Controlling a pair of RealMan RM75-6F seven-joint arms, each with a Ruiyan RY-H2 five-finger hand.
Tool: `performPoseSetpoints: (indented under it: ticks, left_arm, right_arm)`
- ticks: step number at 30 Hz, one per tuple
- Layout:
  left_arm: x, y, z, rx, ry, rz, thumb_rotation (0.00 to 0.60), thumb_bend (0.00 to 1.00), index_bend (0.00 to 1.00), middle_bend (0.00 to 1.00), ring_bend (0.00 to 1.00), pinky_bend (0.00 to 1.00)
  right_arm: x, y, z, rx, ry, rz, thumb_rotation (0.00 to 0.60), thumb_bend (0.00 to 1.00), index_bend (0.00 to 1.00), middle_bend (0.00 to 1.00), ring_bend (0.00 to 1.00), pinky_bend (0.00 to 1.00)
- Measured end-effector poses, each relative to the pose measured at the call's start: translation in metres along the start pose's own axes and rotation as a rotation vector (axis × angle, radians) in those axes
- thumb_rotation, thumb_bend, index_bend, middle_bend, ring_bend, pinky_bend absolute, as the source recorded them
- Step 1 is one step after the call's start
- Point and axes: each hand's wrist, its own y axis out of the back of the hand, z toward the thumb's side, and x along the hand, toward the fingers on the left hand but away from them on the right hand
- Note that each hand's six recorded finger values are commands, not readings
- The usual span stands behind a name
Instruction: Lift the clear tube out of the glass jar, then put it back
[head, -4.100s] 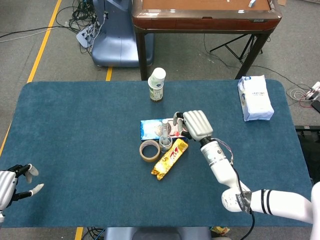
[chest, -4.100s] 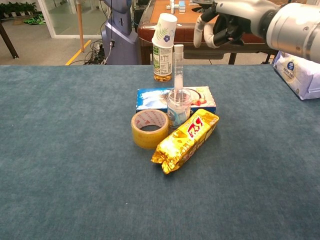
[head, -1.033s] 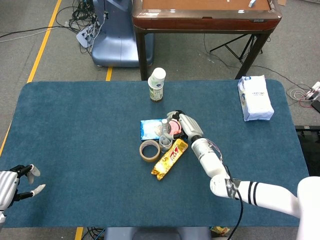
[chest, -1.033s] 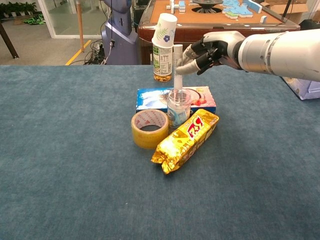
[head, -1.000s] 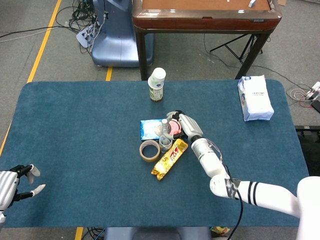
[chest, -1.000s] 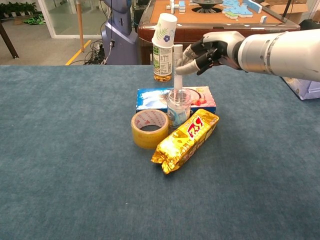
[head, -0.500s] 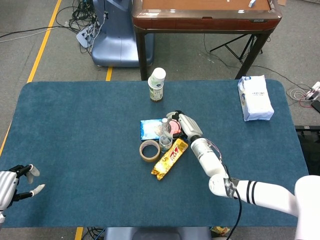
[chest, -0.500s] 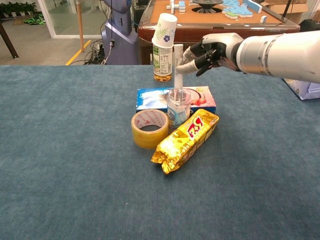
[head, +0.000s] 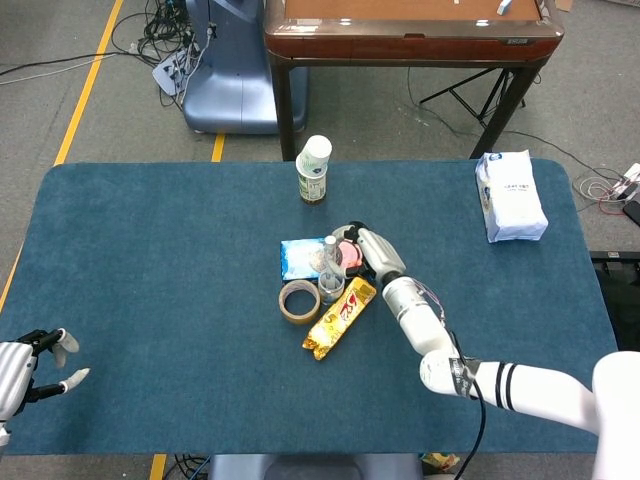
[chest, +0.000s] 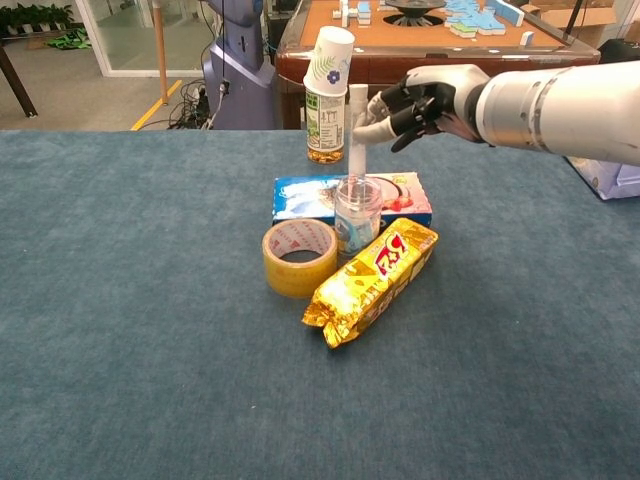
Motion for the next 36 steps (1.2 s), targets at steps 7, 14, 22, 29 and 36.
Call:
performPoseSetpoints:
  ticks: [7,14,22,29,36]
  left_arm:
    - [0.000,-0.002,0.001,0.006,-0.003,-0.004,0.600,0.14,0.54,0.70,0.52,0.70]
    - [0.001,-0.003,0.002,0.010,-0.004,-0.009,0.600,0.14,0.54,0.70,0.52,0.70]
    - [0.001,-0.007,0.003,0.016,-0.007,-0.020,0.600,0.14,0.54,0.70,0.52,0.70]
    - [0.002,-0.011,0.005,0.016,-0.012,-0.034,0.600,0.14,0.54,0.70,0.52,0.70]
    - [0.003,-0.013,0.005,0.017,-0.009,-0.041,0.600,0.14,0.54,0.70,0.52,0.70]
  right_arm:
    - [0.010,0.004,0.007,-0.012,0.032,-0.008,0.600,0.49,0.55,0.27,0.06,0.18]
    - [0.027,0.013,0.023,-0.017,0.091,-0.021,0.600,0.49,0.55,0.27,0.06,0.18]
    - [0.050,0.032,0.038,0.012,0.158,-0.075,0.600,0.49,0.57,0.30,0.07,0.19]
    - [0.071,0.053,0.043,0.057,0.207,-0.121,0.600,0.48,0.57,0.31,0.08,0.19]
    - [0.086,0.070,0.036,0.084,0.225,-0.158,0.600,0.48,0.58,0.35,0.13,0.22]
